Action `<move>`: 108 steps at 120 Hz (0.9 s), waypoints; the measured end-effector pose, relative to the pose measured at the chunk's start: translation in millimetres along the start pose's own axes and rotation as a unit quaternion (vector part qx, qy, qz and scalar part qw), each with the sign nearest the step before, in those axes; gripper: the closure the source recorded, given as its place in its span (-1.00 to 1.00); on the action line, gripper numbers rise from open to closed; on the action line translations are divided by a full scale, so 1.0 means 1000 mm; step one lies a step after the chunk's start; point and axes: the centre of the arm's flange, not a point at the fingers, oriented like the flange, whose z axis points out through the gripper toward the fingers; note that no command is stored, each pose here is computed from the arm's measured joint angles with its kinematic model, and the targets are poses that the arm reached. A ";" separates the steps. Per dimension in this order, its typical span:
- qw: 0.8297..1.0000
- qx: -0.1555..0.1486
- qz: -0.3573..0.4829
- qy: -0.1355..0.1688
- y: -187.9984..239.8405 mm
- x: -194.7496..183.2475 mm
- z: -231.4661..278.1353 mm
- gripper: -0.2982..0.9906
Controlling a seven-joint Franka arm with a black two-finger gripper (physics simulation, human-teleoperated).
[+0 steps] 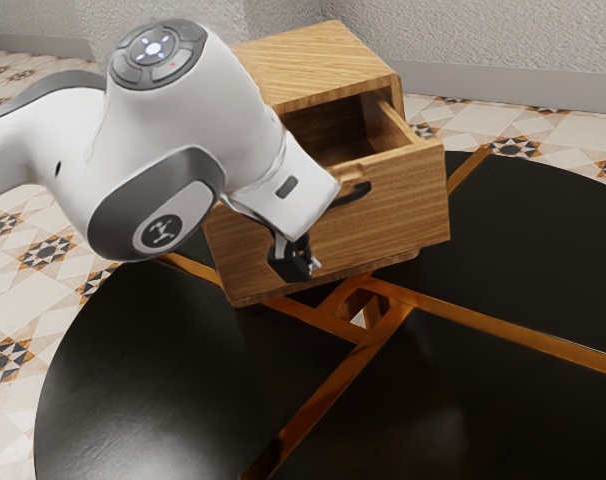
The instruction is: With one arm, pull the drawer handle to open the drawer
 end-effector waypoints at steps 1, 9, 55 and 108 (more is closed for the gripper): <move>1.000 0.001 0.000 0.000 0.001 0.000 -0.001 -0.35; 1.000 0.002 0.003 0.001 0.008 0.003 -0.005 -0.42; 1.000 0.008 0.002 0.002 0.028 0.006 -0.018 -0.50; 0.992 -0.023 -0.125 0.010 -0.010 -0.039 -0.138 -0.54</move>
